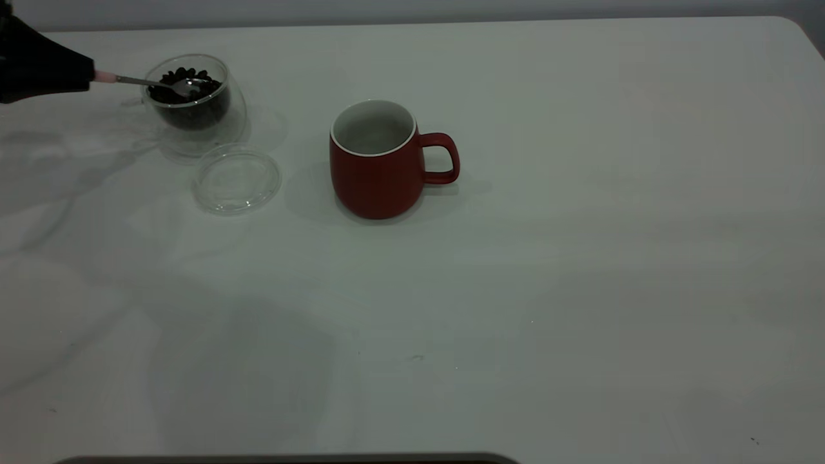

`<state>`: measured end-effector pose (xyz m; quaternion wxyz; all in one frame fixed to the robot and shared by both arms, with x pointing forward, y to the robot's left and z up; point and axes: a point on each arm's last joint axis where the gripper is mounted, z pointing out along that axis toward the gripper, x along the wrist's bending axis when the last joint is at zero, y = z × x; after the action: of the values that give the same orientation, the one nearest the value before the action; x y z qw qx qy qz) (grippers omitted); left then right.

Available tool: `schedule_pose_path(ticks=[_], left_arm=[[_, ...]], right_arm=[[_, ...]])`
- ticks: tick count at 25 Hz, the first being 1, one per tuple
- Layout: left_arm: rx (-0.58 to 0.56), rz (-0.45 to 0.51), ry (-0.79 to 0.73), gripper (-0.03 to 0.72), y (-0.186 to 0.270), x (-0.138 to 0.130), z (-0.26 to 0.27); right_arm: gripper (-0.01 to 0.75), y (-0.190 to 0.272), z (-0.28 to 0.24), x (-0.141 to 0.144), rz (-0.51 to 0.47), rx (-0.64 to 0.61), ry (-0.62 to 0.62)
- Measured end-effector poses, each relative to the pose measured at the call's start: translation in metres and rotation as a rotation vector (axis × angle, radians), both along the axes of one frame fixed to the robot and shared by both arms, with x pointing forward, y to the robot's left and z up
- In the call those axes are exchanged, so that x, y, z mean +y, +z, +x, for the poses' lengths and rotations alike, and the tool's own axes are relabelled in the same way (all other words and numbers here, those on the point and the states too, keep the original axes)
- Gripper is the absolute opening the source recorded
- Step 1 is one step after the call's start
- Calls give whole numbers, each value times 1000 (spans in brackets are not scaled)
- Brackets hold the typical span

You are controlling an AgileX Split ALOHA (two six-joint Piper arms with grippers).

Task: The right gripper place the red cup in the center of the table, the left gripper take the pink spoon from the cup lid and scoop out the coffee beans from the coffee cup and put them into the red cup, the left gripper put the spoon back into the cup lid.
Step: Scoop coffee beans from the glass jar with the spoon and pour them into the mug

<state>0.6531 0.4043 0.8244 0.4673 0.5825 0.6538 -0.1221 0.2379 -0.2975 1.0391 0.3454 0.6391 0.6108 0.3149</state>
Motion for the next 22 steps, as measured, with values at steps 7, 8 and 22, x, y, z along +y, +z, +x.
schedule_pose_path(ticks=[7,8,22], left_arm=[[40,-106,15,119,-8,3,-5],[47,-118,15,119,-12,3,-6],[66,-235,67,119,-21,5,-7]], right_arm=[[591,0,0,0,-1,0,1],[591,0,0,0,-1,0,1],[591,0,0,0,-1,0,1]])
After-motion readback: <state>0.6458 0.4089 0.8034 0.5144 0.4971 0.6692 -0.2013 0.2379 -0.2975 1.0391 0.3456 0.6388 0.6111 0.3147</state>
